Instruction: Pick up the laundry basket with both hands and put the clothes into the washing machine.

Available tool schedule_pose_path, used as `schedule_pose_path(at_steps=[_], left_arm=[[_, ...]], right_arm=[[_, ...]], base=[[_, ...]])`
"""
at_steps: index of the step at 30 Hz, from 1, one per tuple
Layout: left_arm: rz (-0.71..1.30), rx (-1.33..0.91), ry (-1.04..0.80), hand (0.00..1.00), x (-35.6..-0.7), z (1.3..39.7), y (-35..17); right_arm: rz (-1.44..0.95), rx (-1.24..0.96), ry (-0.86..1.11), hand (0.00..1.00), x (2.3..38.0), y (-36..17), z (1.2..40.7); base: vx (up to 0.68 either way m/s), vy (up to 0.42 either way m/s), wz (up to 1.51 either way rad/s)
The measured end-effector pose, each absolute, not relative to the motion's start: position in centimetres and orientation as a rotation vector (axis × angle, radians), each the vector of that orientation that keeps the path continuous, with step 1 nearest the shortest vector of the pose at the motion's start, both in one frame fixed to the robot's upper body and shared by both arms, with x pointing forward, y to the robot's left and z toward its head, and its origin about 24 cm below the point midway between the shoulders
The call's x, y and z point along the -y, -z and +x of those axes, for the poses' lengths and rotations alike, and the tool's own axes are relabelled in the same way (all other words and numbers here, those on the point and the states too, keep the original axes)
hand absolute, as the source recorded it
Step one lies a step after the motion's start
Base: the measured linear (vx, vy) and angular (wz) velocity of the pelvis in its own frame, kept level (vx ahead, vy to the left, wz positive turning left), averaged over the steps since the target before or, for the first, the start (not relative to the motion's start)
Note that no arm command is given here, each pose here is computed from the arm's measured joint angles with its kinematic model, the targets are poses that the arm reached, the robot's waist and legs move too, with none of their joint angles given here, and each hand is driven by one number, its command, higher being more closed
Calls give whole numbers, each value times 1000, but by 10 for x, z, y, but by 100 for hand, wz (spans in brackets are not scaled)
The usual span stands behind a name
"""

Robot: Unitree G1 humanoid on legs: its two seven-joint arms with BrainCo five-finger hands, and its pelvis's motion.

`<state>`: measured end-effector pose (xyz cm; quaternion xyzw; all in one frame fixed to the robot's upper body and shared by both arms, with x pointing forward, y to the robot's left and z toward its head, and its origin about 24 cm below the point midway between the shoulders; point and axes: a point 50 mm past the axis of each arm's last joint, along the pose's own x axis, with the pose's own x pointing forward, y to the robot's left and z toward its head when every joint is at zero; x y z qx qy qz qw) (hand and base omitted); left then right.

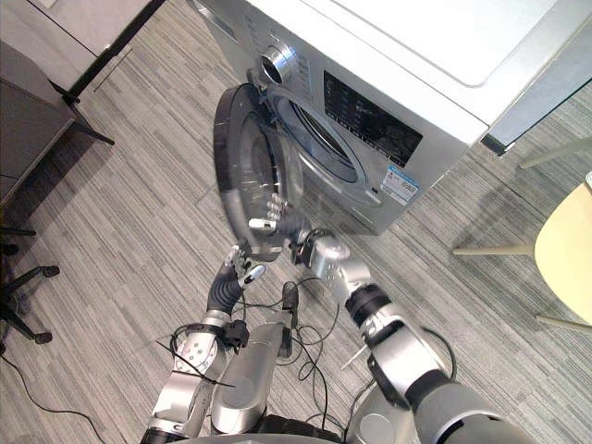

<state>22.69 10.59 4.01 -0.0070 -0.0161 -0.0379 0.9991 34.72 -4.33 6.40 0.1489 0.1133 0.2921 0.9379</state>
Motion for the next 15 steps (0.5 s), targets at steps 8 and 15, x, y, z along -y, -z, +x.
schedule_pose_path(at_steps=[8, 15], left_arm=[[156, 312, -56, 0, -115, 230, -99], [121, 204, 103, 0, -105, 259, -72]], right_arm=[[384, -417, -469, 0, 61, 8, 309], [358, -545, -390, 0, 73, 45, 287]], base=[[-17, -12, -11], [-34, -9, -22]])
